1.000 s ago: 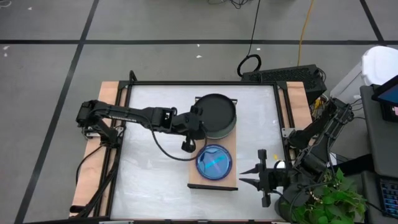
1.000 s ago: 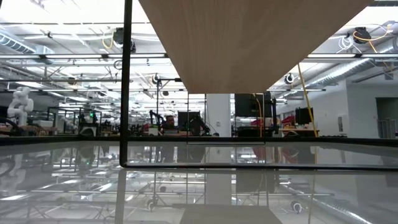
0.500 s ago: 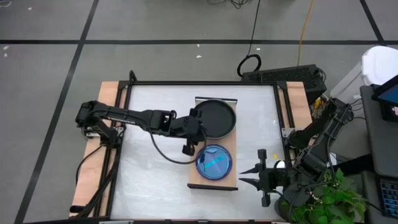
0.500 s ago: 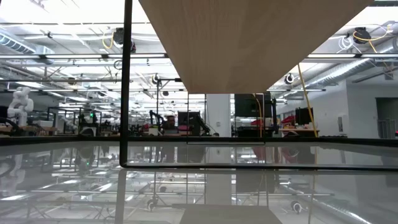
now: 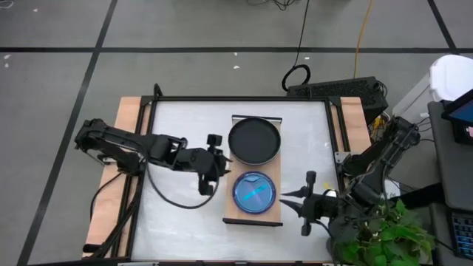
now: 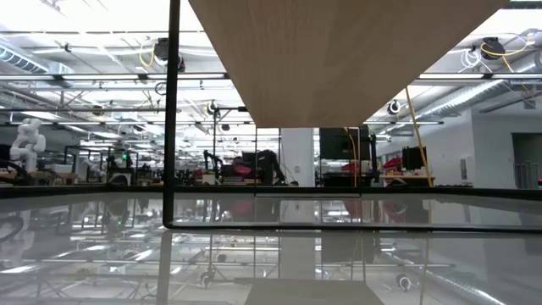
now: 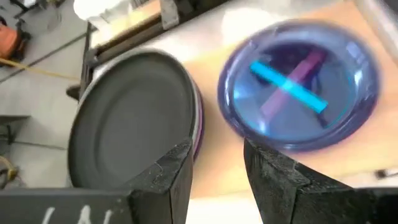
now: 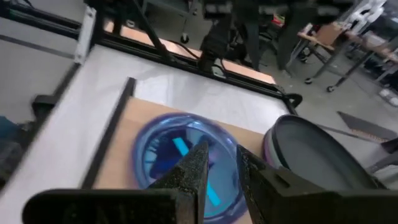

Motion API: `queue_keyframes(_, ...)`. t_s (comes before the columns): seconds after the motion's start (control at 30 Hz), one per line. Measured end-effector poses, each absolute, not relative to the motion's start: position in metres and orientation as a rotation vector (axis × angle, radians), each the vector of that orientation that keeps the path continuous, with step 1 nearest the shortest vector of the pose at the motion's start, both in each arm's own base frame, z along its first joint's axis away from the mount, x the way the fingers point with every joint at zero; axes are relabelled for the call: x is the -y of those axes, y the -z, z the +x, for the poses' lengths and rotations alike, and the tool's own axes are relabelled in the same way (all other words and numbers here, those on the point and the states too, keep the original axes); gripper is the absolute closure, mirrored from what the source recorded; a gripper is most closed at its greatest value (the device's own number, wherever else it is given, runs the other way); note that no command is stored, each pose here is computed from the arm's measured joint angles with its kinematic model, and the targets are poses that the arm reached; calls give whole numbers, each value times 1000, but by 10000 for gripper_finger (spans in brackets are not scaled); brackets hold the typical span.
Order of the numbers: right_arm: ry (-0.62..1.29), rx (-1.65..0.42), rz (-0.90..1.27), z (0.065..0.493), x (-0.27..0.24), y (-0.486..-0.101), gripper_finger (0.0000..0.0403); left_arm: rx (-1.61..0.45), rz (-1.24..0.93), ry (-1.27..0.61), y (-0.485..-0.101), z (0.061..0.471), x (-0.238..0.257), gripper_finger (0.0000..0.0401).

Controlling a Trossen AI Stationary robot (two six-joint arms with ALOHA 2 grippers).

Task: Place and stack plates onto a shelf
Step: Return to Home Position

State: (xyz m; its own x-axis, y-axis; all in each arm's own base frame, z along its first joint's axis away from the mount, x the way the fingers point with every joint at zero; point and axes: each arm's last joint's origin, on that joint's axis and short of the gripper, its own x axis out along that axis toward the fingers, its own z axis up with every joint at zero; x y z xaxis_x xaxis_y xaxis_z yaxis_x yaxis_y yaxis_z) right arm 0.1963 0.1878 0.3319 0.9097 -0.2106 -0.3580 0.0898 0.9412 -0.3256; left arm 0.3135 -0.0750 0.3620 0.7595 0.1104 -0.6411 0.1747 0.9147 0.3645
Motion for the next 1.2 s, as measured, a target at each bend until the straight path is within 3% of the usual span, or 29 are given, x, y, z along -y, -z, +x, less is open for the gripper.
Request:
queue_keyframes(0.27,163,-402,-365,207,-170,-323,336,-748,381,61,-349,287,72,256)
queue_keyframes(0.53,41,-378,-293,189,-136,-309,398,-609,354,75,-327,247,74,325)
queue_keyframes(0.87,-9,-220,-238,155,-86,-285,402,-381,349,41,-304,198,50,393)
queue_keyframes(1.2,-66,-180,-223,141,-59,-259,403,-252,296,26,-274,171,30,396)
